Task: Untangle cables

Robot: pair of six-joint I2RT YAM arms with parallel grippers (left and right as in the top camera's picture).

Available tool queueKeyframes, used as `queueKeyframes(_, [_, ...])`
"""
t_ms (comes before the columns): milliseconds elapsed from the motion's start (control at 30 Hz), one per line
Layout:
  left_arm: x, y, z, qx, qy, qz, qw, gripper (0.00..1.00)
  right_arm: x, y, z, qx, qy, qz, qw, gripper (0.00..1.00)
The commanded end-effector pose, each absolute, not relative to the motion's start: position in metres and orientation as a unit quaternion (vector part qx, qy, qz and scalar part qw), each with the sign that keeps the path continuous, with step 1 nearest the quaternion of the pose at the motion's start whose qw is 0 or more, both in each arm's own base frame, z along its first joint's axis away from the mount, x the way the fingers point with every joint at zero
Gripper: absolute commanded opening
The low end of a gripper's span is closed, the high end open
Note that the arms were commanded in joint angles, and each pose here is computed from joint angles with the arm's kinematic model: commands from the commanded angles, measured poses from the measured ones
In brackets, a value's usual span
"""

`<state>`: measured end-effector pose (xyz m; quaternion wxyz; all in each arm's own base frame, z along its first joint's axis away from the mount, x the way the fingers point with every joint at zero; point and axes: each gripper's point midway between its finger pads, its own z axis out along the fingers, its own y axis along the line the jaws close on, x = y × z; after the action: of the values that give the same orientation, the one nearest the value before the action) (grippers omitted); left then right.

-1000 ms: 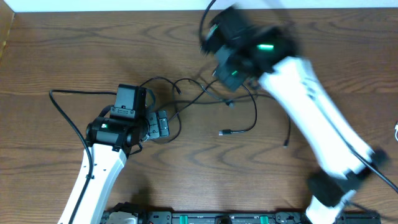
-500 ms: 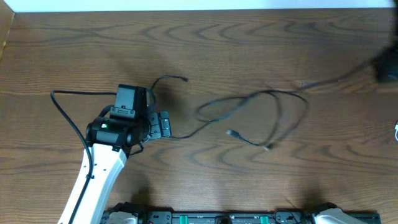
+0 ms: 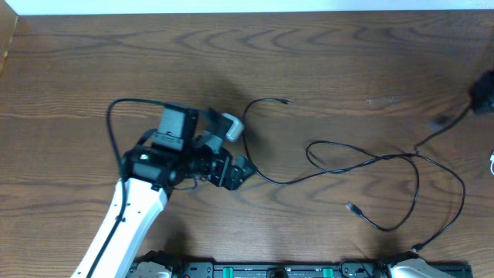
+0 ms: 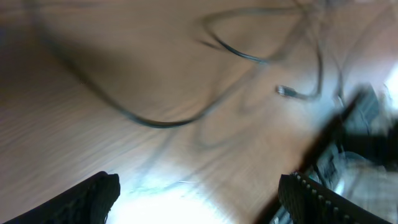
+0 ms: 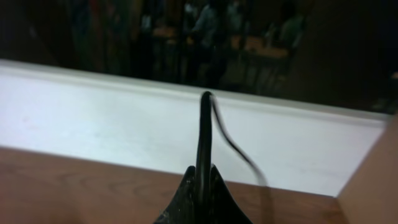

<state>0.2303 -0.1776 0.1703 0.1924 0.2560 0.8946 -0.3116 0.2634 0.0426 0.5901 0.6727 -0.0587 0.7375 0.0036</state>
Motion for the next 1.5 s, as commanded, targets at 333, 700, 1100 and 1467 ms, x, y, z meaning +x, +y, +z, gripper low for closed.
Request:
queueKeyframes(333, [0.262,-0.225,0.098,0.448,0.850,-0.190,0.203,0.88,0.269,0.058,0.571,-0.086,0.761,0.034,0.642,0.01])
queueKeyframes(700, [0.264,-0.279,0.055,0.497,0.819,-0.204,0.202,0.88,0.267,0.057,0.559,-0.089,0.776,0.031,0.624,0.01])
queueKeyframes(1100, [0.248,-0.343,0.038,0.555,0.762,-0.228,0.242,0.88,0.265,0.057,0.550,-0.092,0.787,0.028,0.610,0.01])
queueKeyframes(1467, [0.250,-0.354,-0.002,0.518,0.791,-0.241,0.218,0.87,0.261,0.056,0.550,-0.092,0.788,0.028,0.608,0.01])
